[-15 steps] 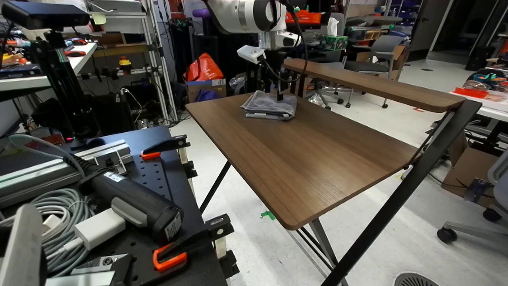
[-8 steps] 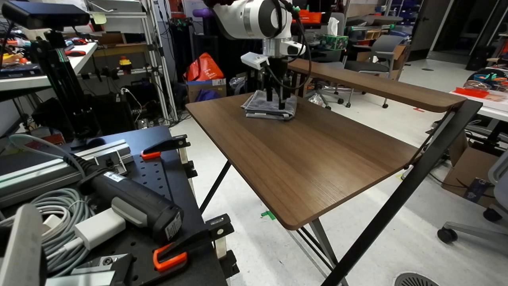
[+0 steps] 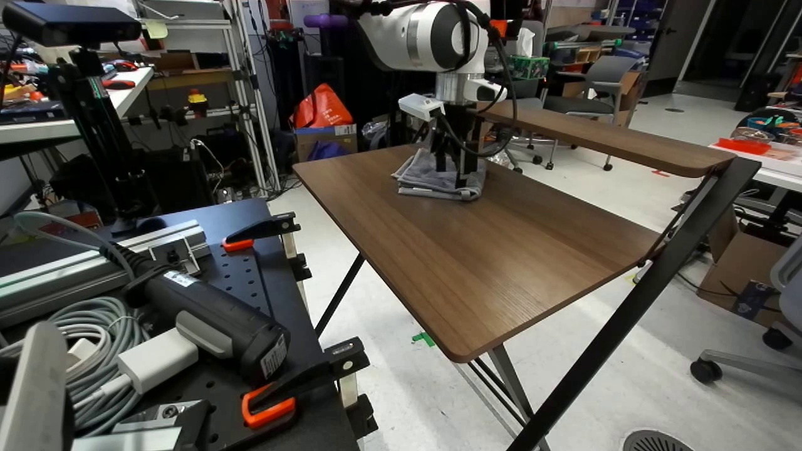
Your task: Move the towel to the right
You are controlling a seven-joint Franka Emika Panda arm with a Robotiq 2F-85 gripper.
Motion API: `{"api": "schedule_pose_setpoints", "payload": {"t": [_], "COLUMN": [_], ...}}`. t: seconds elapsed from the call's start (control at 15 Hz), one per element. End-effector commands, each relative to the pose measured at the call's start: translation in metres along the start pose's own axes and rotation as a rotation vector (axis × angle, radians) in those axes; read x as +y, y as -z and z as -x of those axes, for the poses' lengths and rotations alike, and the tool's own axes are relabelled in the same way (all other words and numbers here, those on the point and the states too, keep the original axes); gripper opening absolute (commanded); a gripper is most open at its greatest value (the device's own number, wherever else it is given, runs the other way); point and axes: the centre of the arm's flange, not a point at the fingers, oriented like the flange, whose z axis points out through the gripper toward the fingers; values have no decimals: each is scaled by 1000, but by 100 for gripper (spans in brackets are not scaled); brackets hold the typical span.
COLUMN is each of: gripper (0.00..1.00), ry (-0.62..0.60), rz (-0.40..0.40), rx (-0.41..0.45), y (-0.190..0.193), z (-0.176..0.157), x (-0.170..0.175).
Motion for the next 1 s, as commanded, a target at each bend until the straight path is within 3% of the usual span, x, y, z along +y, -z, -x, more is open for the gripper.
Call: {"api": "schedule_pose_setpoints", "payload": {"t": [0.0, 0.2, 0.67, 0.93], "gripper": [100, 100, 100, 100], "ry": [-31, -94, -303, -341], "rz": [12, 42, 121, 110], "rx": [-39, -54, -77, -91], "y": [-15, -16, -17, -2], "z": [-11, -17, -26, -26], "x": [29, 75, 229, 268]}}
